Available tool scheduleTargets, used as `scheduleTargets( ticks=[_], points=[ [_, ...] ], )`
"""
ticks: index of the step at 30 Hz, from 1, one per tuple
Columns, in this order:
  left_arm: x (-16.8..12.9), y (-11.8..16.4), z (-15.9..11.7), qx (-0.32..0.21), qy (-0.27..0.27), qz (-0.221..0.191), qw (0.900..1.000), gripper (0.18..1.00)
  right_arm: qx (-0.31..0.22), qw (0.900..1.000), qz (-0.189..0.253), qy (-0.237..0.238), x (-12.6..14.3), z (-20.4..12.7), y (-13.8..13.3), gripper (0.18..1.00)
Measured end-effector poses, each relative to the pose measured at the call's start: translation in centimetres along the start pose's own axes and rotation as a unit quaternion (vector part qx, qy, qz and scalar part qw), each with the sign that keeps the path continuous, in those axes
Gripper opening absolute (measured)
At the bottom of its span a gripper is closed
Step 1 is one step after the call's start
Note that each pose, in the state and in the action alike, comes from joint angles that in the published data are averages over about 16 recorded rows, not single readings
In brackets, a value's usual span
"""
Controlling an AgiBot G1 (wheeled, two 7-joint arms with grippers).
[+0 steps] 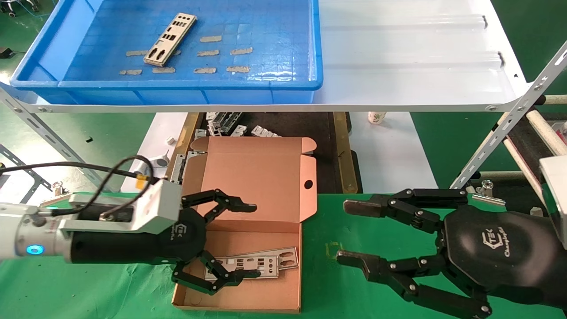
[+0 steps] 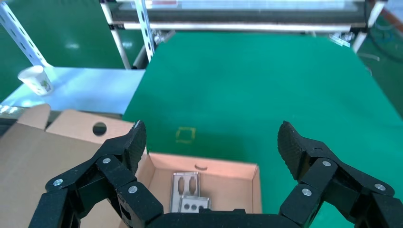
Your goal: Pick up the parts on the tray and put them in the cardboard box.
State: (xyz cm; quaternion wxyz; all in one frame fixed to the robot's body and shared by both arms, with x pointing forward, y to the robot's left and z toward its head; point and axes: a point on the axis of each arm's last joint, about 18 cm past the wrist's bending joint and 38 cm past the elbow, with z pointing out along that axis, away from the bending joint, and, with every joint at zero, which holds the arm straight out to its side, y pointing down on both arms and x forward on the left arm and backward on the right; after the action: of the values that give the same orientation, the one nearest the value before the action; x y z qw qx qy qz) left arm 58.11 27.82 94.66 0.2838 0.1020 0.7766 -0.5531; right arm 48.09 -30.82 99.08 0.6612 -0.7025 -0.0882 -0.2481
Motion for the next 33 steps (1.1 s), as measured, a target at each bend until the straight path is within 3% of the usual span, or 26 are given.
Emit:
scheduleTargets(
  ticks=[18,24,33],
  points=[
    [3.0,-4.4,-3.8,0.083,-0.011,-0.031,0.996,1.001,0.0,1.0,0.0,0.0,0.0,0.0,0.0,0.855],
    [4.2,-6.0,-5.1,0.105,-0.008,-0.038,0.9937,1.001,0.0,1.0,0.0,0.0,0.0,0.0,0.0,0.936],
    [5.8,-7.8,-6.5,0.125,0.0,-0.043,0.9912,1.001,0.0,1.0,0.0,0.0,0.0,0.0,0.0,0.989]
  ],
)
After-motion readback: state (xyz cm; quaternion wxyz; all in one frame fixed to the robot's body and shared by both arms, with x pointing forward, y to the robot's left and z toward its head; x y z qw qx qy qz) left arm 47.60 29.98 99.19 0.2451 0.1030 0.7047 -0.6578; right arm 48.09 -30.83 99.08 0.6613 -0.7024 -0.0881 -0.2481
